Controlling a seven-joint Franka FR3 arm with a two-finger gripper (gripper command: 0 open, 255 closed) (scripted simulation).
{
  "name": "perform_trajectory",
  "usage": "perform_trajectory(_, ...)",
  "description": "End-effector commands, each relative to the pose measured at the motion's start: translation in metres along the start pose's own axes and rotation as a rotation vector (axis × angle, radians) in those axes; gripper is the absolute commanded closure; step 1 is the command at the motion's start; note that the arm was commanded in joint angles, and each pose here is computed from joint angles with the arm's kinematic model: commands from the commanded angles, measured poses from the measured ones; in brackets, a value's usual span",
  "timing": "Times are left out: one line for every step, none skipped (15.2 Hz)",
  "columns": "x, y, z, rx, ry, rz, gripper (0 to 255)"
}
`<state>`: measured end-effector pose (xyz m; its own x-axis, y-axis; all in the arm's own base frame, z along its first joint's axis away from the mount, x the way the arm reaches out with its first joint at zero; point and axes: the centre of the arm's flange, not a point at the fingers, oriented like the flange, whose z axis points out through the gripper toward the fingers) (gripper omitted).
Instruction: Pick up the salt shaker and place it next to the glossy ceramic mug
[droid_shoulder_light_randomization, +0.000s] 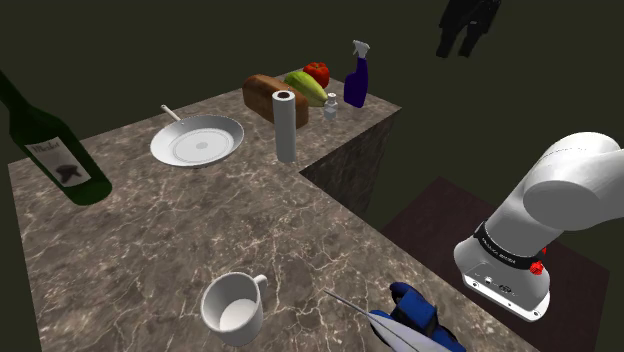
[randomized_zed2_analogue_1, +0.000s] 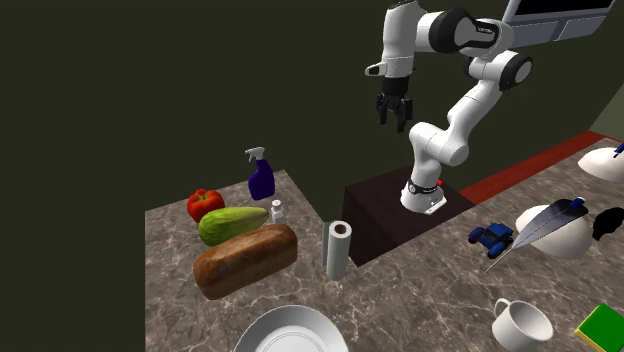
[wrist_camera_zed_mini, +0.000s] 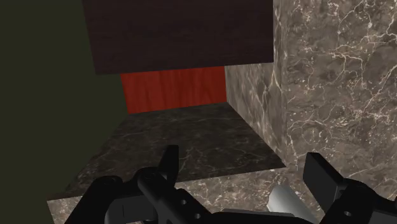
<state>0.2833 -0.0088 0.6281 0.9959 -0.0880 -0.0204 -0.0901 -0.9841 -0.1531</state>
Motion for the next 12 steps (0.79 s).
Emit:
perform_trajectory(0.0,0.0,0.0,0.0,0.0,0.0,0)
perform_trajectory(0.012,0.001,0.006,-0.004,0.001,0.004,0)
perform_trajectory(0.023,0.001,0.012,-0.008,0.001,0.007,0)
perform_trajectory(0.035,0.002,0.018,-0.012,0.002,0.011,0)
perform_trajectory(0.046,0.003,0.024,-0.016,0.002,0.014,0)
perform_trajectory(0.058,0.004,0.03,-0.02,0.003,0.018,0)
perform_trajectory(0.069,0.005,0.036,-0.024,0.003,0.022,0)
perform_trajectory(0.081,0.006,0.043,-0.028,0.004,0.025,0)
perform_trajectory(0.092,0.008,0.049,-0.032,0.004,0.029,0)
perform_trajectory(0.104,0.009,0.055,-0.036,0.005,0.033,0)
perform_trajectory(0.115,0.01,0.061,-0.04,0.005,0.036,0)
perform_trajectory(0.127,0.011,0.067,-0.044,0.006,0.04,0)
